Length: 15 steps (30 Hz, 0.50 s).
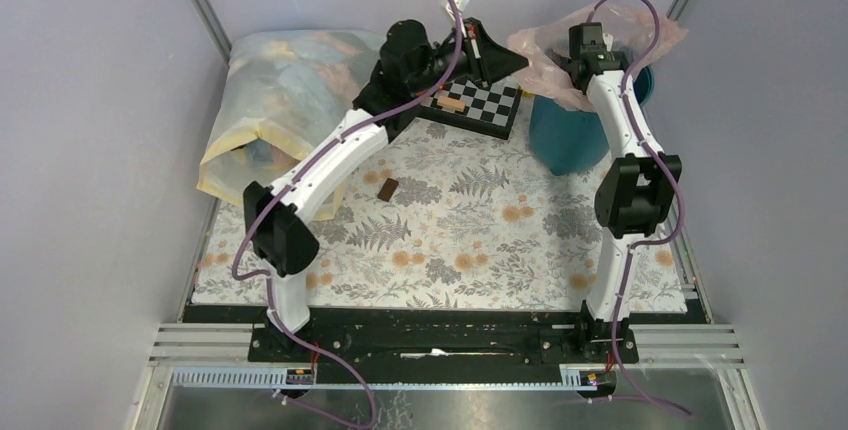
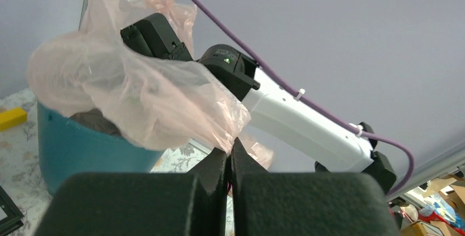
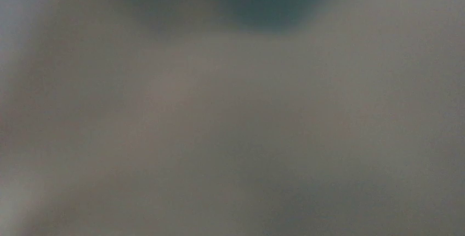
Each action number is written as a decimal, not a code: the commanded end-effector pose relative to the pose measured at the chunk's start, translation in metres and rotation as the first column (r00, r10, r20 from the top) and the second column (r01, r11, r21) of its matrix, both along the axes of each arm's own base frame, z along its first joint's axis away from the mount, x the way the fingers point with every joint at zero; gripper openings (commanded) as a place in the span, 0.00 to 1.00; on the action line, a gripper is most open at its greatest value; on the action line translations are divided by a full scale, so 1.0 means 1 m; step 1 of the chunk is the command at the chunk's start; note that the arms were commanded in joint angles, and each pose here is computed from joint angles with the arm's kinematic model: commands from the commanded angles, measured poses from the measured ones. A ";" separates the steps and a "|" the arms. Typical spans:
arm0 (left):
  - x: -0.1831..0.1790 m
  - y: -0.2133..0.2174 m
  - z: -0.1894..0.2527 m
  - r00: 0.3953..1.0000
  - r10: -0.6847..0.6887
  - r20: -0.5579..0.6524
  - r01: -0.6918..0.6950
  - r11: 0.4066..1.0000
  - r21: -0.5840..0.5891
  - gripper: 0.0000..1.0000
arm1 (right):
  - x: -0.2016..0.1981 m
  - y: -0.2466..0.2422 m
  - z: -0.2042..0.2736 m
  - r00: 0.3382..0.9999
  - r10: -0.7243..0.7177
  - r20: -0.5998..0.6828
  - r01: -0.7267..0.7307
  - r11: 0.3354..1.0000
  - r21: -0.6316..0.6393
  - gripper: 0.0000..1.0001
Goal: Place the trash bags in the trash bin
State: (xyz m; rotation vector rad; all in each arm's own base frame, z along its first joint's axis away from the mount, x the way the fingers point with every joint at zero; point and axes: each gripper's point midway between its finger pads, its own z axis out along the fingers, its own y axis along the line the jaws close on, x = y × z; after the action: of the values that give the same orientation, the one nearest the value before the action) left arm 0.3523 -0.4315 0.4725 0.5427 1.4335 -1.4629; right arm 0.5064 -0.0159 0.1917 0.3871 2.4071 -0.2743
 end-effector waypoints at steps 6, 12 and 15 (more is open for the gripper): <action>0.041 -0.017 -0.056 0.996 0.026 -0.087 -0.023 0.999 0.036 0.00 | -0.012 -0.058 -0.006 0.980 -0.200 -0.009 0.197 0.969 -0.150 0.00; 0.070 -0.034 -0.098 0.984 0.061 -0.165 -0.046 0.995 0.089 0.00 | -0.015 -0.063 0.045 0.982 -0.167 0.084 0.179 0.972 -0.155 0.04; 0.077 -0.040 -0.111 0.978 0.058 -0.199 -0.040 0.995 0.093 0.00 | -0.019 -0.064 0.064 0.985 -0.129 0.112 0.141 0.985 -0.102 0.12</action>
State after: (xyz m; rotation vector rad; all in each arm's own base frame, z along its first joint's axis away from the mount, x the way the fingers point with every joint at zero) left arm 0.4176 -0.4677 0.3517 0.4509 1.6978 -1.4422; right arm 0.4920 -0.0764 0.1834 0.5136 2.3927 -0.5227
